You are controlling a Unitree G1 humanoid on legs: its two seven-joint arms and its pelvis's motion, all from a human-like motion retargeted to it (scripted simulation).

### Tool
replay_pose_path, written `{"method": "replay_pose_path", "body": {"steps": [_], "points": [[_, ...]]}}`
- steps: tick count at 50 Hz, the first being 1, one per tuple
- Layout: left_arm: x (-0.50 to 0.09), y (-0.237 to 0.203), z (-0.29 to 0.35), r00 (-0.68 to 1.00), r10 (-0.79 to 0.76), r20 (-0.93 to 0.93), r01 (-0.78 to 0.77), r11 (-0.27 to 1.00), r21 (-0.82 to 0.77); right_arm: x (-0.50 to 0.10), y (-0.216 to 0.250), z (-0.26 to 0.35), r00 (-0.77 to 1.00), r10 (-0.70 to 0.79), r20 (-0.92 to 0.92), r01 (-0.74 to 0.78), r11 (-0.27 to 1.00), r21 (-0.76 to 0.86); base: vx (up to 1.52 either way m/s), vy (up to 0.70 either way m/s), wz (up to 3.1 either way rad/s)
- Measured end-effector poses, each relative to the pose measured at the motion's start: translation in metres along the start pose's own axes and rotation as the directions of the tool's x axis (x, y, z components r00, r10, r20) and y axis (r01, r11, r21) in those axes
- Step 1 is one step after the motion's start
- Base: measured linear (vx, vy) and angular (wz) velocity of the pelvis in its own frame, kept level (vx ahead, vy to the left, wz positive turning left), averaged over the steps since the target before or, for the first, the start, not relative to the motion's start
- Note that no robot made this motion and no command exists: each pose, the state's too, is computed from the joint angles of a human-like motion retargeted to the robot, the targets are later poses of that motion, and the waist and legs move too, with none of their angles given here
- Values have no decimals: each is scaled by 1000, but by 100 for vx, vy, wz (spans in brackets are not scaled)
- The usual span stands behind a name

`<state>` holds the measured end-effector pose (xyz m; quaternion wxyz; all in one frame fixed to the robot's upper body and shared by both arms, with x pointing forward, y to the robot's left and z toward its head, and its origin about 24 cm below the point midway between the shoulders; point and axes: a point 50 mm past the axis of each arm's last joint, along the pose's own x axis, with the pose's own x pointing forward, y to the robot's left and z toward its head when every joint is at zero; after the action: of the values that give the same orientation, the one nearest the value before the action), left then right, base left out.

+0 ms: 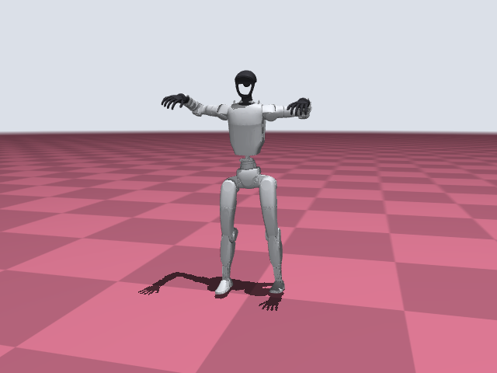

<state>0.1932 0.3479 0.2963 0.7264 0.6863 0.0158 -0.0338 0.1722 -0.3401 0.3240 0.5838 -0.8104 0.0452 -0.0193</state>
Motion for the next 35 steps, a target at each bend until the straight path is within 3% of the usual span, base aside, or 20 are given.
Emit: {"method": "replay_pose_path", "body": {"steps": [10, 16, 22, 28, 35], "points": [[13, -29, 5, 997, -27, 67, 35, 992, -118, 10, 28, -4, 998, -59, -7, 59, 983, 173, 0, 0, 0], [24, -79, 6, 994, -5, 112, 48, 922, -384, 29, 66, 17, 994, -89, 62, 67, 951, 301, 3, -3, 0], [31, -156, 9, 997, -27, 67, 66, 720, -691, 47, 115, 56, 986, -81, 147, 0, 875, 484, 8, -8, -12], [29, -261, 18, 977, -188, -99, -5, 447, -895, 54, 195, 107, 977, 56, 205, -187, 682, 707, 13, -12, -22], [-11, -402, 57, 736, -636, -234, -126, 211, -969, 21, 321, 187, 884, 435, 172, -307, 262, 915, 17, -18, -13]]}}
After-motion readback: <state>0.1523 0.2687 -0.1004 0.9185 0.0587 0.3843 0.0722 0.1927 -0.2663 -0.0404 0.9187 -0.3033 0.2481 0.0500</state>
